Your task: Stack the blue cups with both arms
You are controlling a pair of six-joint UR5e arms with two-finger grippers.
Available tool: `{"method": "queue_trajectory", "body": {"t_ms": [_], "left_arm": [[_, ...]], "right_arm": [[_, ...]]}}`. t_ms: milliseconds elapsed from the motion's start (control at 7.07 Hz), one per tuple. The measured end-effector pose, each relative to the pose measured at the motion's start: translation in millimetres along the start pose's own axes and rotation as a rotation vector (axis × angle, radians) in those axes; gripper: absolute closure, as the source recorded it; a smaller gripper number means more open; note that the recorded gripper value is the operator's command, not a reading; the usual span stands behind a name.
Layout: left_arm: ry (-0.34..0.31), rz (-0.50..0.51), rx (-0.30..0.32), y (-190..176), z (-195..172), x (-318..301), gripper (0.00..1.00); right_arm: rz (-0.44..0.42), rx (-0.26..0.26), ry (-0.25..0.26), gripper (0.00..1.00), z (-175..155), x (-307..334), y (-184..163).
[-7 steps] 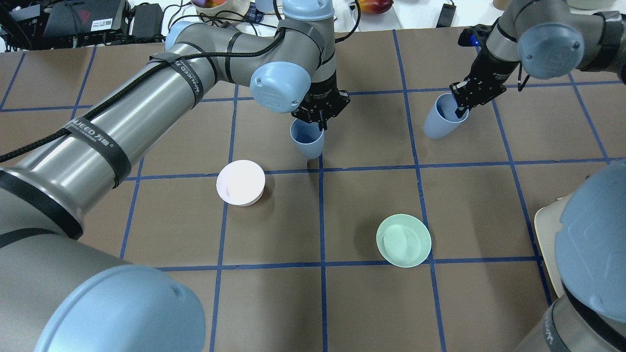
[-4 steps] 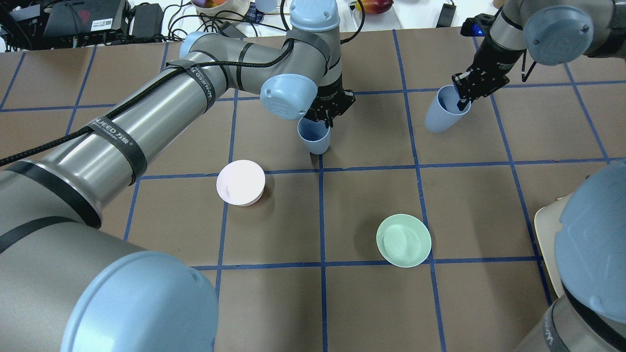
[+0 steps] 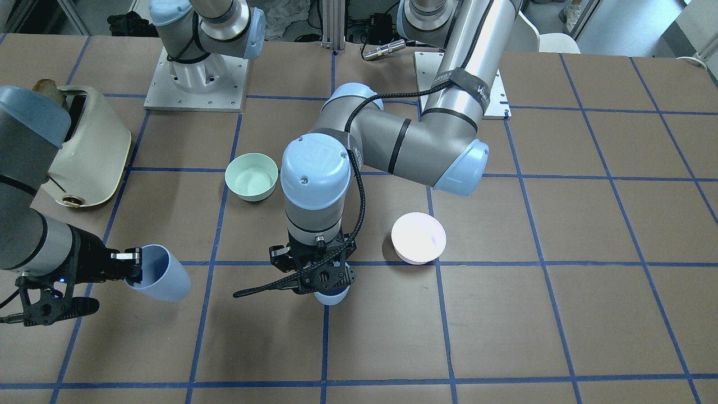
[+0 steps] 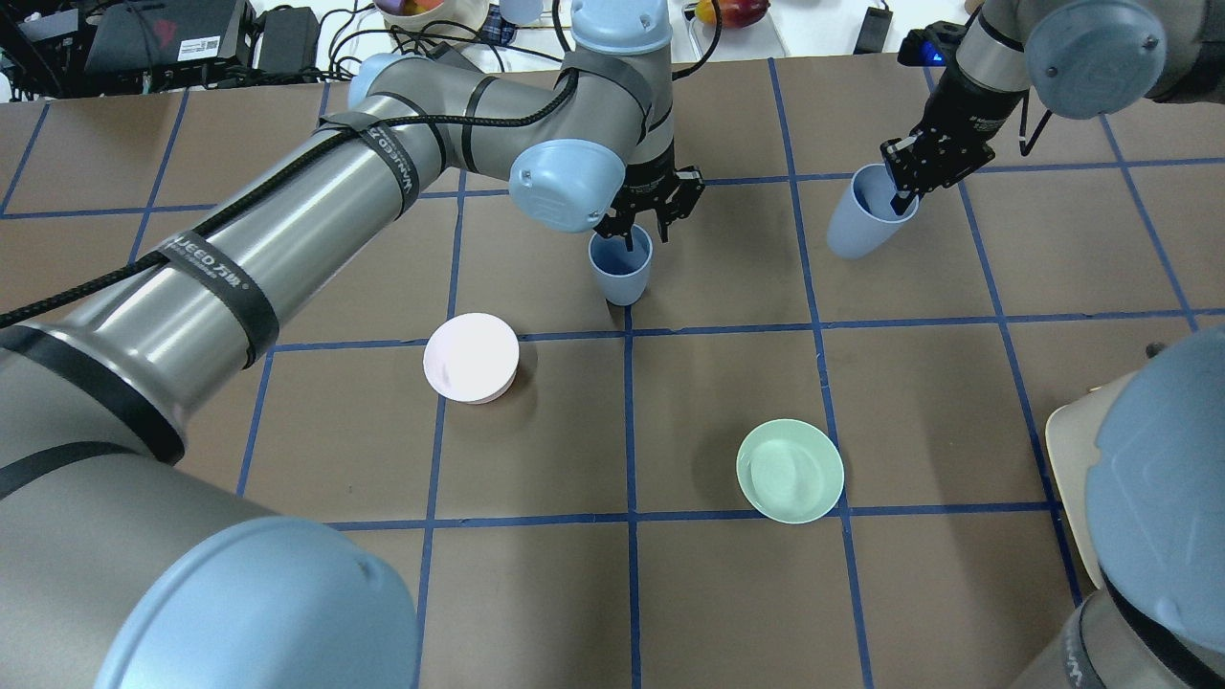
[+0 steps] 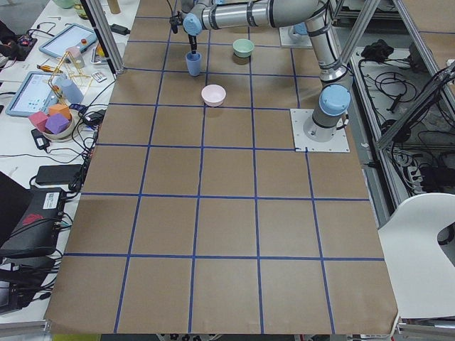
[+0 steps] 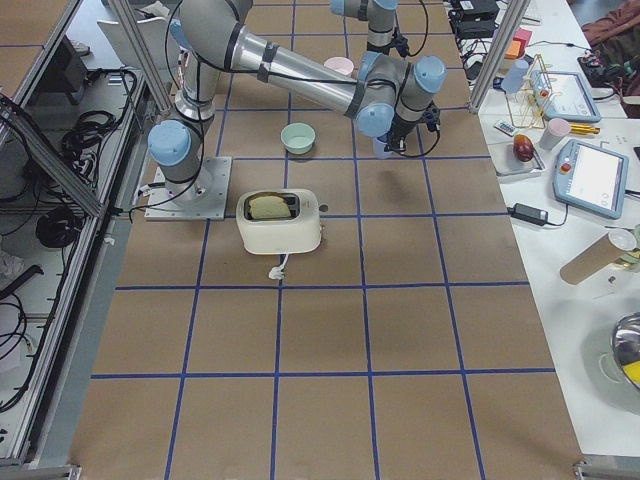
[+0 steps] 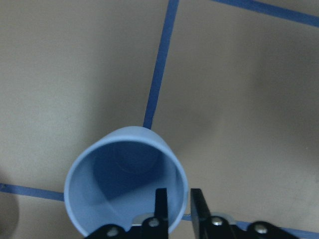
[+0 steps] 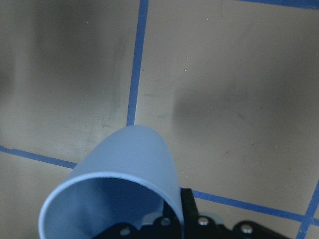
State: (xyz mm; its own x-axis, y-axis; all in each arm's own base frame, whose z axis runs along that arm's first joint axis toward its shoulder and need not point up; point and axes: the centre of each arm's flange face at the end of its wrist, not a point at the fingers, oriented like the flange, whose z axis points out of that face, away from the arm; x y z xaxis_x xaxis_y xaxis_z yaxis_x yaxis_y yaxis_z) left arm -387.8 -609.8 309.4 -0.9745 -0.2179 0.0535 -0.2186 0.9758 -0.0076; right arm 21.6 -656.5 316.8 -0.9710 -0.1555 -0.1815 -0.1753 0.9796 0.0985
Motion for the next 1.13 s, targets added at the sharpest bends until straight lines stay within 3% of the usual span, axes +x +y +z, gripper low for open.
{"method": "queue_trajectory", "body": {"t_ms": [283,566,707,990,1131], "left_arm": [[-0.041,0.032,-0.04,9,-63,-35,0.0],[-0.113,0.146,-0.11,38,-134,-85,0.0],[-0.127,0.155,-0.131,55,-165,-109,0.0],[-0.119,0.104,-0.138,74,-194,-163,0.0],[-0.098,0.094,-0.101,75,-194,-183,0.0]], "right_arm": [[0.02,0.005,0.008,1.0,-9,-35,1],[0.058,0.007,0.023,1.0,-24,-117,10],[0.075,0.011,0.033,1.0,-29,-167,16],[0.14,0.029,0.044,1.0,-27,-252,28],[0.158,0.049,0.044,1.0,-25,-273,29]]}}
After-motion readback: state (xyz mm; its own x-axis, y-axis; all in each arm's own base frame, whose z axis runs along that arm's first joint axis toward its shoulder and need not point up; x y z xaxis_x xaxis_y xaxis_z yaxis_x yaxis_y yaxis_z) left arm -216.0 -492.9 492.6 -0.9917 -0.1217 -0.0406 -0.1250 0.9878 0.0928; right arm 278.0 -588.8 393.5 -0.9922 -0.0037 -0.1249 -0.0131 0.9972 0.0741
